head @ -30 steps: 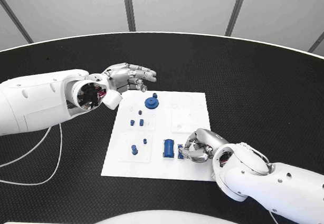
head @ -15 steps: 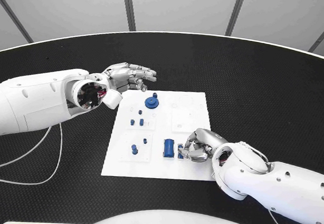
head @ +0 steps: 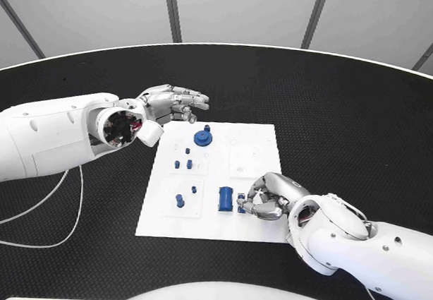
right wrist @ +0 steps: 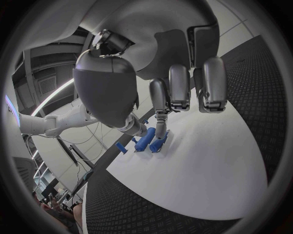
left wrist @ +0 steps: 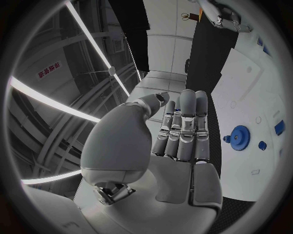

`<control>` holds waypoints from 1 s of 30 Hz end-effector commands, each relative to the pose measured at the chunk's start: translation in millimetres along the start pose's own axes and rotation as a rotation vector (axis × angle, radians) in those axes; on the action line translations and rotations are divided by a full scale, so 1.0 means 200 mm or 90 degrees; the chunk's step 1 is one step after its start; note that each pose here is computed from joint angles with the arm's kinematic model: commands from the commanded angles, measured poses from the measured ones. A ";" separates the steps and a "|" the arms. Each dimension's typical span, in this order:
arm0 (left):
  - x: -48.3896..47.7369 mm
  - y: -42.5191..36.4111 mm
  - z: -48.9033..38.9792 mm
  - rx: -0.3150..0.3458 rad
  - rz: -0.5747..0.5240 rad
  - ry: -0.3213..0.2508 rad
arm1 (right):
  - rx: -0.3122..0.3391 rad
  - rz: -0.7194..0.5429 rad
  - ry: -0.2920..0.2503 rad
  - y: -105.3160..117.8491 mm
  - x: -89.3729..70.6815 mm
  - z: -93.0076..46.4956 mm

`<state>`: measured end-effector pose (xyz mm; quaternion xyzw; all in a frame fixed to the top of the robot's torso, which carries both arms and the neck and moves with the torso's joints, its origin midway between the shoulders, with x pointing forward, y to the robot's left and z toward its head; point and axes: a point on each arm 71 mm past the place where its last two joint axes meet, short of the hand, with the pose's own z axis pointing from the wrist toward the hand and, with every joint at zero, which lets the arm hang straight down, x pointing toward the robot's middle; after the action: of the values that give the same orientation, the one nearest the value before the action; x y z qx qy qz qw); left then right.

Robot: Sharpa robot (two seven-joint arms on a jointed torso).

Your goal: Assemble the parts on the task board

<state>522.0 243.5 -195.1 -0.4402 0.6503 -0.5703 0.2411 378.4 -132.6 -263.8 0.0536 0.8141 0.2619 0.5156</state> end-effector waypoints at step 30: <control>0.003 0.000 0.003 0.001 0.000 0.003 | 0.011 -0.022 0.028 -0.05 0.01 0.00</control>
<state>522.2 242.8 -195.2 -0.4390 0.6501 -0.5719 0.2402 379.2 -140.2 -269.2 0.0385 0.8280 0.2477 0.5016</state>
